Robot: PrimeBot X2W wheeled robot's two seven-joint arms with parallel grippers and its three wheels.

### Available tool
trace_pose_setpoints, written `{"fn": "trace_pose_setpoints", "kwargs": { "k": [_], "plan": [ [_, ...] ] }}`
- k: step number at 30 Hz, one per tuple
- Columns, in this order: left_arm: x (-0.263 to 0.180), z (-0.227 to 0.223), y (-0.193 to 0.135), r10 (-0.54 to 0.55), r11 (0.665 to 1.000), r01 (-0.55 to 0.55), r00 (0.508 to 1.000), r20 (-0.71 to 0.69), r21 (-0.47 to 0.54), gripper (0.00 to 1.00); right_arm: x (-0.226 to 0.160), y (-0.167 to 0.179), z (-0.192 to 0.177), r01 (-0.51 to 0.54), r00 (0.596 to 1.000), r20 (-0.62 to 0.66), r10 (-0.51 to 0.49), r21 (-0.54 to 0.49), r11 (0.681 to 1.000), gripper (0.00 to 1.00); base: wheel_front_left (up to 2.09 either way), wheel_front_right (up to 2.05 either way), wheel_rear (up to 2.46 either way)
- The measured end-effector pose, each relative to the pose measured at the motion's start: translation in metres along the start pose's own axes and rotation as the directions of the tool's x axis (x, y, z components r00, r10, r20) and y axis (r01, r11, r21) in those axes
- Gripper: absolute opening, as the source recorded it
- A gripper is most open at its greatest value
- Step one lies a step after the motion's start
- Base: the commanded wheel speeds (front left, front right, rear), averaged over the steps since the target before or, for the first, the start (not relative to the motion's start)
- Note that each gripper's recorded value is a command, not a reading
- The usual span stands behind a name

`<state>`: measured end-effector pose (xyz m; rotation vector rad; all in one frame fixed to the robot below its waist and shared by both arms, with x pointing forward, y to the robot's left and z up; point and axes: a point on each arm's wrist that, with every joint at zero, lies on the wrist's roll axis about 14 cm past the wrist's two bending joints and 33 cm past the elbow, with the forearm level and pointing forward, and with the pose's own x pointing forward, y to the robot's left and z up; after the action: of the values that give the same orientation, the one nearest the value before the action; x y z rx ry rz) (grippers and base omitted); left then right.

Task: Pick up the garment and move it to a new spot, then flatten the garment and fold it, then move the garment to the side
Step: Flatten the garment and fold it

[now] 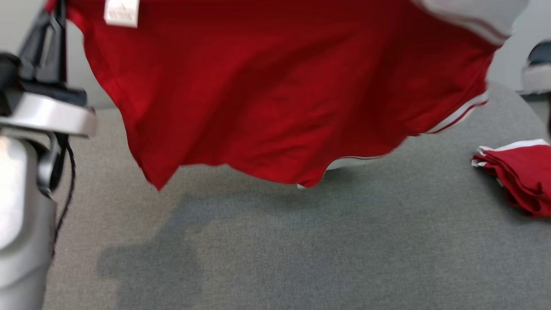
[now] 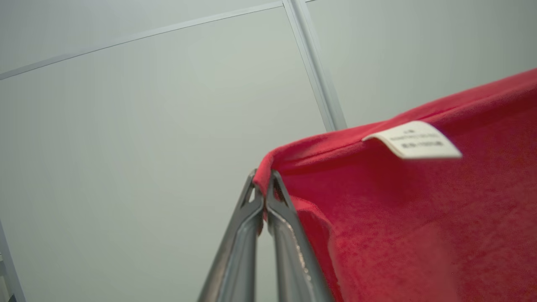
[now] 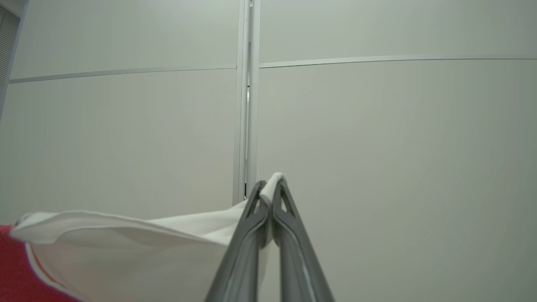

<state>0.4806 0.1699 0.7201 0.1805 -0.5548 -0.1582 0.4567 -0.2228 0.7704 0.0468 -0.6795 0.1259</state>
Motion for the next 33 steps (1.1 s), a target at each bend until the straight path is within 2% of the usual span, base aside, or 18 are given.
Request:
{"fn": "trace_pose_setpoints", "kwargs": {
  "k": [5, 10, 16, 19, 22, 24, 28, 29, 30, 33],
  "plan": [
    [0.035, -0.009, 0.001, -0.029, 0.999, 0.029, 0.999, -0.019, 0.044, 0.00, 0.044, -0.008, -0.002, -0.013, 1.000, 0.020, 0.014, -0.035, 0.999, 0.00, 0.00, 0.00, 0.00],
    [0.064, -0.065, -0.015, -0.070, 0.995, 0.076, 0.992, -0.110, 0.058, 0.00, 0.077, -0.012, -0.061, -0.028, 0.997, -0.079, 0.021, -0.088, 0.996, 0.00, 0.00, 0.00, 0.00],
    [0.103, -0.125, -0.012, -0.038, 0.992, 0.057, 0.986, -0.164, 0.117, 0.00, 0.124, -0.021, -0.106, -0.033, 0.996, -0.086, 0.018, -0.179, 0.983, 0.00, 0.00, 0.00, 0.00],
    [0.125, -0.131, -0.001, -0.004, 0.985, 0.025, 0.992, -0.124, 0.168, 0.00, 0.145, -0.020, -0.111, -0.044, 0.998, -0.057, 0.031, -0.242, 0.969, 0.00, 0.00, 0.00, 0.00],
    [0.149, -0.114, 0.007, 0.023, 0.977, -0.015, 0.999, -0.037, 0.211, 0.00, 0.164, -0.021, -0.092, -0.019, 0.999, 0.043, 0.031, -0.256, 0.966, 0.00, 0.00, 0.00, 0.00],
    [0.155, -0.116, 0.009, 0.026, 0.974, -0.020, 0.999, -0.023, 0.225, 0.00, 0.164, -0.025, -0.095, -0.002, 0.998, 0.063, 0.018, -0.251, 0.968, 0.00, 0.00, 0.00, 0.00],
    [0.143, -0.141, 0.002, 0.015, 0.979, 0.000, 0.997, -0.073, 0.205, 0.00, 0.148, -0.028, -0.124, -0.002, 1.000, 0.013, 0.005, -0.230, 0.973, 0.00, 0.00, 0.00, 0.00],
    [0.122, -0.171, 0.000, 0.028, 0.988, -0.005, 0.988, -0.149, 0.155, 0.00, 0.125, -0.031, -0.154, -0.004, 0.998, -0.060, -0.008, -0.201, 0.979, 0.00, 0.00, 0.00, 0.00],
    [0.122, -0.171, 0.000, 0.028, 0.988, -0.005, 0.988, -0.149, 0.155, 0.00, 0.125, -0.031, -0.154, -0.004, 0.998, -0.060, -0.008, -0.201, 0.979, 0.00, 0.00, 0.00, 0.00],
    [0.074, -0.219, -0.016, 0.022, 0.997, 0.002, 0.958, -0.287, 0.083, 0.00, 0.073, -0.035, -0.205, -0.006, 0.976, -0.217, -0.028, -0.154, 0.988, 0.00, 0.00, 0.00, 0.00]
  ]
}}
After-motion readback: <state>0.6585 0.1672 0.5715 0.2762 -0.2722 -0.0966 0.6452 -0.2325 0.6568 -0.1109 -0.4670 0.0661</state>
